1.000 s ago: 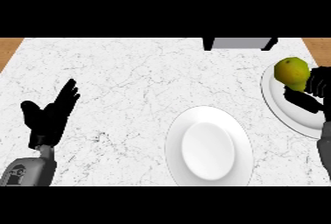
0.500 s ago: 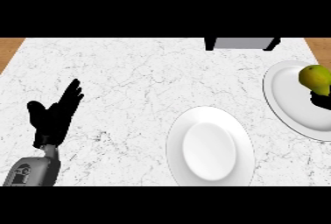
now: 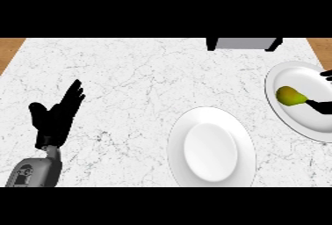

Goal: Pick the pear from the plate and place it in the plate

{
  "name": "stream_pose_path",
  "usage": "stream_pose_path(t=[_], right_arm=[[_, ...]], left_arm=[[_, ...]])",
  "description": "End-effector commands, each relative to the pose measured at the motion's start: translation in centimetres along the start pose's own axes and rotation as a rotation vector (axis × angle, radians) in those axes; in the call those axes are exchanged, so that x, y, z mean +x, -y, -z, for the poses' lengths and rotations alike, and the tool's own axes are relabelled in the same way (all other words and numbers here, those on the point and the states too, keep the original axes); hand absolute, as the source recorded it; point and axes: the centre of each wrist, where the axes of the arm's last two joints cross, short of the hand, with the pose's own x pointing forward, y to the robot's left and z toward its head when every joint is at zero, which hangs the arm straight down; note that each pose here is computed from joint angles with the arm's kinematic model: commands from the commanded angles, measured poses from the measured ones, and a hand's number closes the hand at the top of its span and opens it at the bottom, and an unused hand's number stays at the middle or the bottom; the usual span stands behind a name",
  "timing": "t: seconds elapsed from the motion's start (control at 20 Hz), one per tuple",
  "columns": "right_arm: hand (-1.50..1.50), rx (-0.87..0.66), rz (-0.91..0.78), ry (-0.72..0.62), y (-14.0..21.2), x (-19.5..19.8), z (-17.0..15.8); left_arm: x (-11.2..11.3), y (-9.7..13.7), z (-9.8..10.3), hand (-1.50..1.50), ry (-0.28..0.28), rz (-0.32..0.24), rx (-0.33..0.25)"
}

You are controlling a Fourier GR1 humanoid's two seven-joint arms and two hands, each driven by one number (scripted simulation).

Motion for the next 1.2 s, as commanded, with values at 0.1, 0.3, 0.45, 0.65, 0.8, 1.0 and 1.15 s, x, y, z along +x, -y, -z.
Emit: stream_pose_path(t=[0.1, 0.3, 0.45, 0.65, 0.8, 1.0, 1.15], right_arm=[[-1.50, -0.144, 0.178, 0.251, 0.5, 0.9, 0.3], [-1.50, -0.132, 0.376, 0.367, 2.7, 1.8, 0.9], [-1.50, -0.131, 0.471, 0.306, 4.7, 3.2, 1.1], [-1.50, 0.011, 0.654, 0.163, 5.8, 1.6, 1.2], [-1.50, 0.046, 0.745, 0.133, 5.0, -0.6, -0.7], [-1.50, 0.040, 0.741, 0.185, 8.3, -3.1, -1.3], [-1.50, 0.016, 0.715, 0.193, 7.7, -2.5, -2.0]], left_arm=[[-0.1, -0.6, 0.6, 0.00, -0.010, 0.000, 0.023], [1.3, -1.4, 0.0, 0.00, -0.015, -0.005, 0.004], [0.4, -1.2, 0.8, 0.00, -0.026, 0.007, 0.041], [-0.4, -0.8, -0.8, 0.00, -0.021, 0.001, 0.030], [-0.1, -1.6, -0.1, 0.00, -0.027, 0.011, 0.039], [1.5, -2.7, 0.4, 0.00, 0.003, 0.011, 0.036], [-0.3, -2.2, -0.1, 0.00, -0.013, 0.005, 0.008]])
